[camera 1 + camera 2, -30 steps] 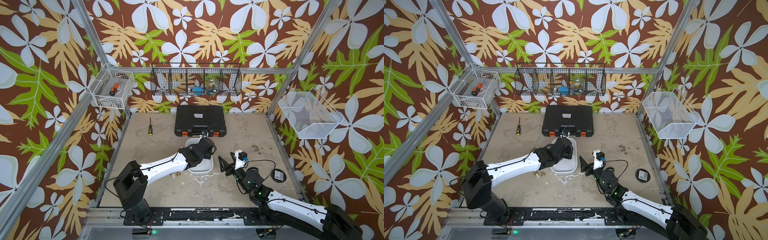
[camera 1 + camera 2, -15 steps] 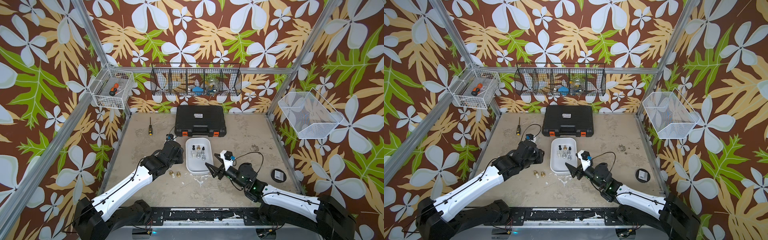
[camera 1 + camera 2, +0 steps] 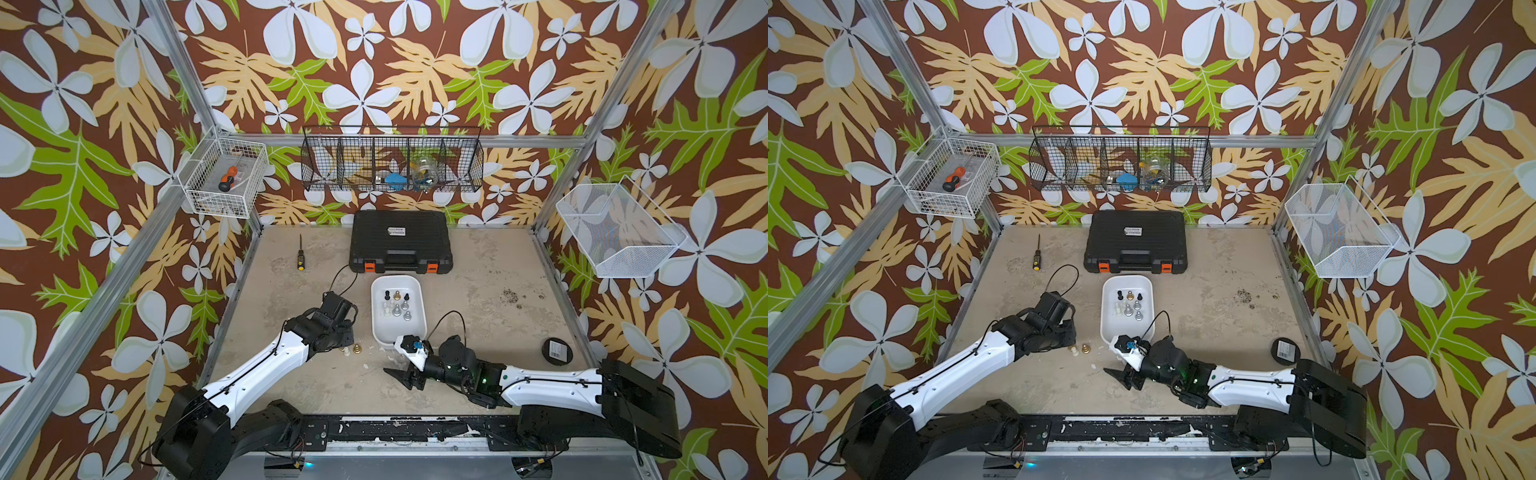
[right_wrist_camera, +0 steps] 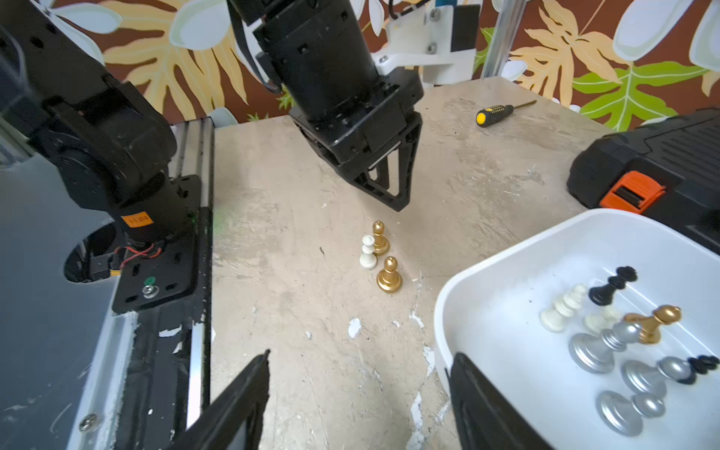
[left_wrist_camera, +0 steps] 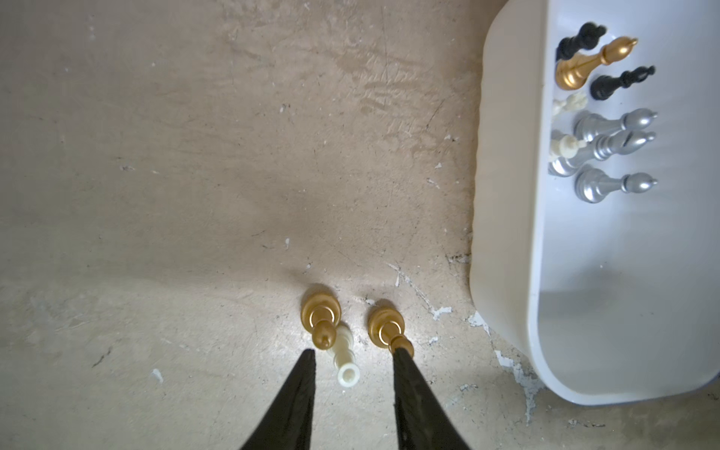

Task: Put the chess pieces into the storage box
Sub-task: Pick up the chess piece at the center of the board.

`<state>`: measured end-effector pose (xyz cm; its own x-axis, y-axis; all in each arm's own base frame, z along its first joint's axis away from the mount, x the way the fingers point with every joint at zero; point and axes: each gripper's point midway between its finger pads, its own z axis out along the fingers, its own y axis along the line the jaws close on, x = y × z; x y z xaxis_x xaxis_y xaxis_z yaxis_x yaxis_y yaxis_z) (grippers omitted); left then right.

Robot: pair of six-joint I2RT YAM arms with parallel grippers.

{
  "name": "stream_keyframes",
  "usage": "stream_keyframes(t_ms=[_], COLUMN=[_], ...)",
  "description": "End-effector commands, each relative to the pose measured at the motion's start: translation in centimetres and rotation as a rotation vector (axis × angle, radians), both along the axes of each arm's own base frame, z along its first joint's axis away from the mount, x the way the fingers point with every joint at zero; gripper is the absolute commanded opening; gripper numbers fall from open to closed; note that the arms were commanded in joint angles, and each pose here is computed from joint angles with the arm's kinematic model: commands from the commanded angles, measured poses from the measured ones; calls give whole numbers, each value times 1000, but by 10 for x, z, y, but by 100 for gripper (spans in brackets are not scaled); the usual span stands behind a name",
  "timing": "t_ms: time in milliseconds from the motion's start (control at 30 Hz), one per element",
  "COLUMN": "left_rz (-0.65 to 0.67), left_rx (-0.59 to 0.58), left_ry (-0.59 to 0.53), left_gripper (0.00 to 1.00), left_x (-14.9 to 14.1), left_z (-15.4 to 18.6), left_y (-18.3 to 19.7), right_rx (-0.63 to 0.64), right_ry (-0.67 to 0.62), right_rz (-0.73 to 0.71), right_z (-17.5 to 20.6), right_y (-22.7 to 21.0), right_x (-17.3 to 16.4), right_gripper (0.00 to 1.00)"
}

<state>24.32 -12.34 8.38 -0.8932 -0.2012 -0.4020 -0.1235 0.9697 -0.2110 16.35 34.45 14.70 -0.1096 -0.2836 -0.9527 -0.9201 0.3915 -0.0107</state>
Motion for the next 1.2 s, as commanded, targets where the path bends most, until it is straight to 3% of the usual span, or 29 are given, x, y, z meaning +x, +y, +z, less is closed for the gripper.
stream_keyframes(t_ms=[0,533,1167], left_rz=[7,28,2], left_rx=[-23,57,88], left_ry=[6,38,87], left_gripper=[37,37,30], left_x=[4,12,3], left_z=[-6,-26,-42], left_y=[-3,9,13], right_rx=[41,63,61], right_ry=[-59,-68,-73], right_rz=[-20,-14,-28], right_z=[15,21,20], right_y=[3,1,0], right_x=[6,4,6], right_gripper=[73,74,75])
